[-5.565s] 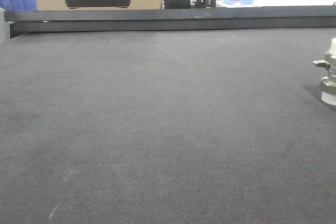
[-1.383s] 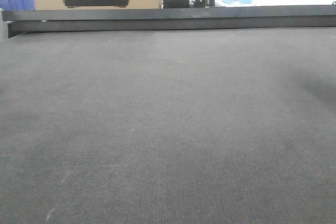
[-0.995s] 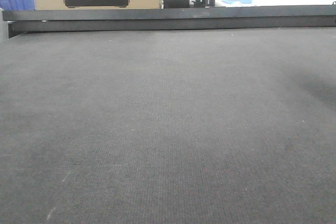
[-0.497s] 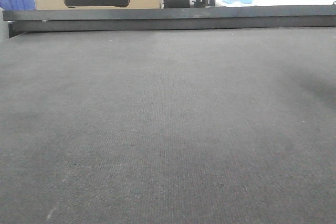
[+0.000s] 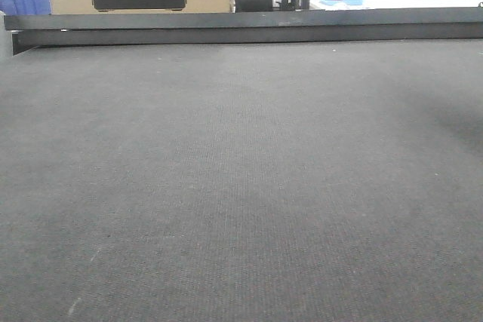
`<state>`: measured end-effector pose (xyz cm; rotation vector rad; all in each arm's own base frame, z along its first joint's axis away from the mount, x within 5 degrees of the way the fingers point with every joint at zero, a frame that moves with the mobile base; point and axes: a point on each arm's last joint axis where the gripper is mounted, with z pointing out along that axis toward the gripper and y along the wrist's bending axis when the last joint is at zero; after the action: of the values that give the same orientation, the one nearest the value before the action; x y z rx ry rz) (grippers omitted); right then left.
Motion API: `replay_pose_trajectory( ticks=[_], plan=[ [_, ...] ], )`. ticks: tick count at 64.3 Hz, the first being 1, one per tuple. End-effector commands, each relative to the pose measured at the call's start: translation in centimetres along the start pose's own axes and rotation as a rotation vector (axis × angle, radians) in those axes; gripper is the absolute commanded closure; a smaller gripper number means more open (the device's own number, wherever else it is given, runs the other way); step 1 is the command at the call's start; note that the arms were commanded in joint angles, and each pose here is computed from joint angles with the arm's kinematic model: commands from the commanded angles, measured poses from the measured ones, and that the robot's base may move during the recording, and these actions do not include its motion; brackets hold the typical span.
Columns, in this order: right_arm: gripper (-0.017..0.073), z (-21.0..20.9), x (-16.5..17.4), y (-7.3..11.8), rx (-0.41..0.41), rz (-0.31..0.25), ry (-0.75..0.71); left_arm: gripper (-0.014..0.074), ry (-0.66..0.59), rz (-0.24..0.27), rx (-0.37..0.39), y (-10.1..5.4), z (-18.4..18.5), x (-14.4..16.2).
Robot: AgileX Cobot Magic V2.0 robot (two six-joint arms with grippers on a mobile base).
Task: Place valve from conveyor to right shelf box
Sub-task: 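Lift both held valves up off the conveyor surface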
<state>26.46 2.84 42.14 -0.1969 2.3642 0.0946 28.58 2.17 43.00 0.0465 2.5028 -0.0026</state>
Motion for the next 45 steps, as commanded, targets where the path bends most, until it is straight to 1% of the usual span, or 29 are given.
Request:
replay_pose_trajectory(
  ticks=[1, 8, 18, 27, 45],
  plan=[
    [0.0711, -2.2, -0.8, 0.0, 0.010, 0.015, -0.109, 0.0704, -0.093, -0.005, 0.001, -0.4, -2.9, 0.2],
    [0.0711, -3.3, -0.8, 0.1, 0.012, 0.020, -0.156, 0.0704, -0.136, -0.006, -0.003, -0.6, -4.7, 0.7],
    [0.0711, -4.6, -0.7, 0.2, 0.013, 0.029, -0.191, 0.0704, -0.170, -0.004, -0.005, -0.8, -6.1, 1.1],
    [0.0711, -5.5, -0.8, 0.2, 0.014, 0.030, -0.219, 0.0704, -0.173, -0.004, -0.005, -0.8, -6.2, 1.2],
    [0.0711, -5.5, -0.8, 0.2, 0.014, 0.030, -0.221, 0.0704, -0.173, -0.004, -0.007, -0.8, -6.2, 1.2]
  ],
)
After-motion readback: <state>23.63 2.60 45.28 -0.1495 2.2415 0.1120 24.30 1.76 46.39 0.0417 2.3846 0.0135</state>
